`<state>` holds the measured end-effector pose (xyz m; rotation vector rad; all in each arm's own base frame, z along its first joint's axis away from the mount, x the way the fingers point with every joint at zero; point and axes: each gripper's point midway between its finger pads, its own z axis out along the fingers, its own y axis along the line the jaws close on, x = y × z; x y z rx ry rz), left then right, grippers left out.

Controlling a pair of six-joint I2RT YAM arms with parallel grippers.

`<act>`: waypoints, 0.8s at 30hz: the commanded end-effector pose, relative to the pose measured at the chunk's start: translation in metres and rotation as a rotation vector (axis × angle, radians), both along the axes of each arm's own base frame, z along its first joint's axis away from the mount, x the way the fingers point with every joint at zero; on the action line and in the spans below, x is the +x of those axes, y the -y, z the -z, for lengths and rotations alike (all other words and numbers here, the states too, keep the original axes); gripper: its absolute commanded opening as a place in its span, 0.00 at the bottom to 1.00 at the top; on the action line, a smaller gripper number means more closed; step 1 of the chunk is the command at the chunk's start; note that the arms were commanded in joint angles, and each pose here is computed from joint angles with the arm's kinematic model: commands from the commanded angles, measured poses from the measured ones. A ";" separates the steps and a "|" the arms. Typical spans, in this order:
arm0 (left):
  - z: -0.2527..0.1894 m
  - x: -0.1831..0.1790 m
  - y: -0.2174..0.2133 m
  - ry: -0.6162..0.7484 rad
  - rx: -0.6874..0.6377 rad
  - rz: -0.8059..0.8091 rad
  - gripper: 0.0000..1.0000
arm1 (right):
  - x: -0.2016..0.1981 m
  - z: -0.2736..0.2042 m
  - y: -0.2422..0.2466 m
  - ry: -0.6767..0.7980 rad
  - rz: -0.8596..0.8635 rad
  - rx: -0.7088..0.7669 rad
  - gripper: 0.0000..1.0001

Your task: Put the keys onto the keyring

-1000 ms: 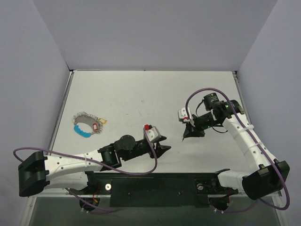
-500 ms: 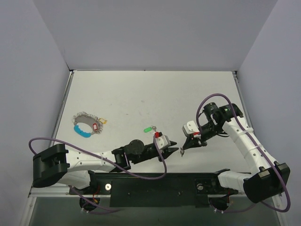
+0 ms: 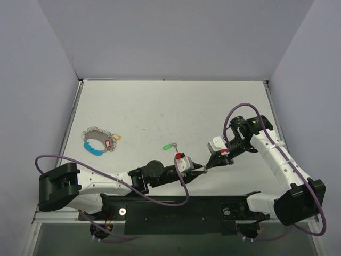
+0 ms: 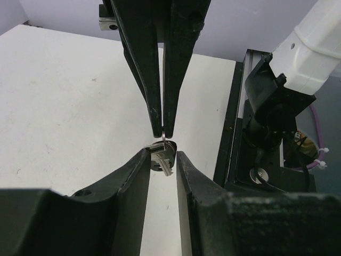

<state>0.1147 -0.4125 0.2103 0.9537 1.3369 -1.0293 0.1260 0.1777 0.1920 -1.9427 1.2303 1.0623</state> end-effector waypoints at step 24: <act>-0.011 0.012 -0.011 0.024 -0.050 -0.101 0.24 | -0.031 -0.023 0.000 -0.168 -0.040 0.050 0.00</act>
